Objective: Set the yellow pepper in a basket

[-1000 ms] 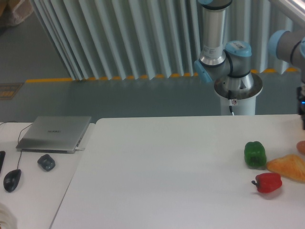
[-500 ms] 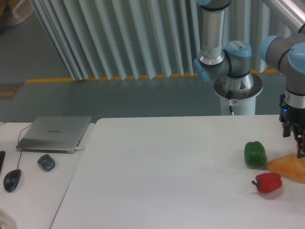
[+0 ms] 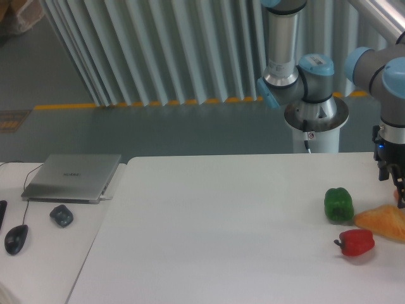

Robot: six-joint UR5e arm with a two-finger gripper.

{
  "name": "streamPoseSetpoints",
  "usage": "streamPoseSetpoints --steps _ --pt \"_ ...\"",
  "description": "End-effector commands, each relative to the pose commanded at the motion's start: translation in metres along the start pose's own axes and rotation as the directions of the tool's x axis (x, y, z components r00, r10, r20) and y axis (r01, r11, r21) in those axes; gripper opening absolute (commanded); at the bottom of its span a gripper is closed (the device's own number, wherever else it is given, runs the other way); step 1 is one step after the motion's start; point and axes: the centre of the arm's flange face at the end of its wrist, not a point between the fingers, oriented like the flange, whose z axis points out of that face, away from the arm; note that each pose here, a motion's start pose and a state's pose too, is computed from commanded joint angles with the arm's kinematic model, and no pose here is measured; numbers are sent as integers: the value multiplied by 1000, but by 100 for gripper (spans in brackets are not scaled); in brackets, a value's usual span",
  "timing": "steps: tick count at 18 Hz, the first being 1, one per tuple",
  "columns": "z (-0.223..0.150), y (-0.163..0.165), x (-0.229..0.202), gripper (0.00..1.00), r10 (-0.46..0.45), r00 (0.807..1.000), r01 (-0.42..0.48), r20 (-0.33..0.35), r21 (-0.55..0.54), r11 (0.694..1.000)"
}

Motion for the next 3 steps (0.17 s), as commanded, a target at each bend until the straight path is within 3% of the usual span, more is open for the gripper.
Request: streamPoseSetpoints --steps 3 --pt "1 0 1 100 1 1000 -1 -5 -1 1000"
